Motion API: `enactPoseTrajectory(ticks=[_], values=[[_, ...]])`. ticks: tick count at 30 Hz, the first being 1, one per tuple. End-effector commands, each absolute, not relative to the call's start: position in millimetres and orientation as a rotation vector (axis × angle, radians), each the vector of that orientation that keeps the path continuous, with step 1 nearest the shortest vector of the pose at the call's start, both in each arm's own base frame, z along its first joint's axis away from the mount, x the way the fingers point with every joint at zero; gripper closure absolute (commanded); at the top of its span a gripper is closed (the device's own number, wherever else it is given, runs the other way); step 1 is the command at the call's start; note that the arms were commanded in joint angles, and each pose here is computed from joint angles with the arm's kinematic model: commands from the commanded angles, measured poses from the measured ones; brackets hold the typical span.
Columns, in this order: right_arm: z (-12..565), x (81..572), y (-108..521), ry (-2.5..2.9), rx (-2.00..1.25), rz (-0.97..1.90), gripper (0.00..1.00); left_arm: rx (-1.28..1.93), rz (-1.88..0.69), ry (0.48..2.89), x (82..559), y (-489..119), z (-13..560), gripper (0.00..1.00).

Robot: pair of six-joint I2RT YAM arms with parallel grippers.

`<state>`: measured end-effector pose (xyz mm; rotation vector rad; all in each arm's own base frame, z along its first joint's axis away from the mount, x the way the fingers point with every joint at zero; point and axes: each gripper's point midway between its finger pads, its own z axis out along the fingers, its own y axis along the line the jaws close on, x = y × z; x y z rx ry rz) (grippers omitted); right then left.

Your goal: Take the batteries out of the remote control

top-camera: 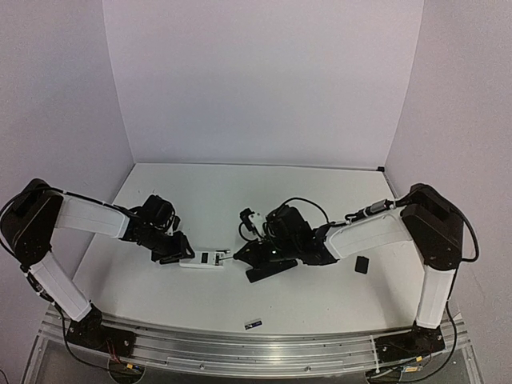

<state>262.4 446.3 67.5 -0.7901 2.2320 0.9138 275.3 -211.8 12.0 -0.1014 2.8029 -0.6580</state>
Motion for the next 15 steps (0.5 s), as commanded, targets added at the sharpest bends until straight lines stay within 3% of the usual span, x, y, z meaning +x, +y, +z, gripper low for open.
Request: enactPoseTrajectory(ticks=[1,9,15], values=[[40,233,463,2.248,-0.789,0.992,1.00,-0.099,-0.478,3.059,222,-188,-45,0.55],[45,229,471,2.208,-0.594,1.222,1.00,-0.104,-0.409,3.080,220,-181,-53,0.55],[63,236,465,2.161,-0.567,1.193,1.00,-0.127,-0.391,3.088,220,-180,-56,0.56]])
